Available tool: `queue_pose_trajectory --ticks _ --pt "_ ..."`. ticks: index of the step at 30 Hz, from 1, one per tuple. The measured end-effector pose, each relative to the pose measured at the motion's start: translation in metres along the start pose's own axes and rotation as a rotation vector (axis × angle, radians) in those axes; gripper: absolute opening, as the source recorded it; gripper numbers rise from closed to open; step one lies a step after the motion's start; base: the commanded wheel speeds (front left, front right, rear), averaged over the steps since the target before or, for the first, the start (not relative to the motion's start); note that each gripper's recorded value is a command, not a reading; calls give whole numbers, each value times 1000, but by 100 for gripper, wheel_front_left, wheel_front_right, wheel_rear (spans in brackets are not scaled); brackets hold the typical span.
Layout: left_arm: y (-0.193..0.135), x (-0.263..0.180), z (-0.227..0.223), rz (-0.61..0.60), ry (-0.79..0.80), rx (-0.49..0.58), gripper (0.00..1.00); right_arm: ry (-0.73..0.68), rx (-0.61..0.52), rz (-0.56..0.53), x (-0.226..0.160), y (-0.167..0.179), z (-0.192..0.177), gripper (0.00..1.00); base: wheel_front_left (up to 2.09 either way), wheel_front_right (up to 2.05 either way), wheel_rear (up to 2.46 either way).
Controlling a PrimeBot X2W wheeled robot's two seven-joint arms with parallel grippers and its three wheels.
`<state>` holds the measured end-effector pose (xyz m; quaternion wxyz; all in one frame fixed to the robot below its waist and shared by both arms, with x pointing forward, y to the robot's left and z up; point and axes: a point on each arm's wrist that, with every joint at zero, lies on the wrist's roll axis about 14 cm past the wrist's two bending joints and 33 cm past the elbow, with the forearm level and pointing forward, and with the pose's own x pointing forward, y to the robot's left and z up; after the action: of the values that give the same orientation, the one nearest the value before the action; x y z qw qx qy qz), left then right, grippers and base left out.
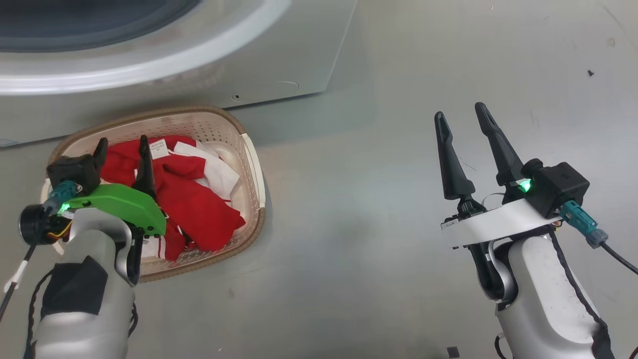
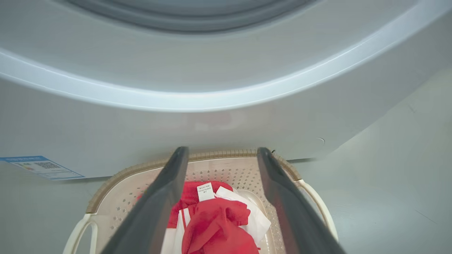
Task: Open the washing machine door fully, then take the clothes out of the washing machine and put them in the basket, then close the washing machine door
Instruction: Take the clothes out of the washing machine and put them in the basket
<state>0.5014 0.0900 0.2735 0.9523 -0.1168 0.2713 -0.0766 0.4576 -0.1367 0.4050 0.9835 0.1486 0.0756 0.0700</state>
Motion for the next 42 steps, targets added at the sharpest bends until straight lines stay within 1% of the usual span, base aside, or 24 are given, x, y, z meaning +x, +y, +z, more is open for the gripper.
queue_pose_trajectory --ticks 7,12,16,17,24,32,42 --pt "-15 -16 58 -38 -160 23 100 -20 -30 9 -11 6 12 100 0 0 0" --pt "-23 -38 120 -54 -342 44 100 -43 -41 25 -16 14 22 100 0 0 0" --pt "-26 -61 140 -58 -416 59 100 -61 -41 22 -23 16 30 100 0 0 0" --pt "-27 -74 144 -58 -438 68 100 -67 -40 19 -27 16 33 100 0 0 0" --pt "-25 -114 149 -42 -489 78 100 -79 -43 29 -43 24 38 100 0 0 0" --pt "-17 -155 134 -3 -500 73 100 -104 -45 48 -59 35 47 100 0 0 0" --pt "-12 -193 111 32 -492 64 100 -105 -58 65 -81 44 47 100 0 0 0"
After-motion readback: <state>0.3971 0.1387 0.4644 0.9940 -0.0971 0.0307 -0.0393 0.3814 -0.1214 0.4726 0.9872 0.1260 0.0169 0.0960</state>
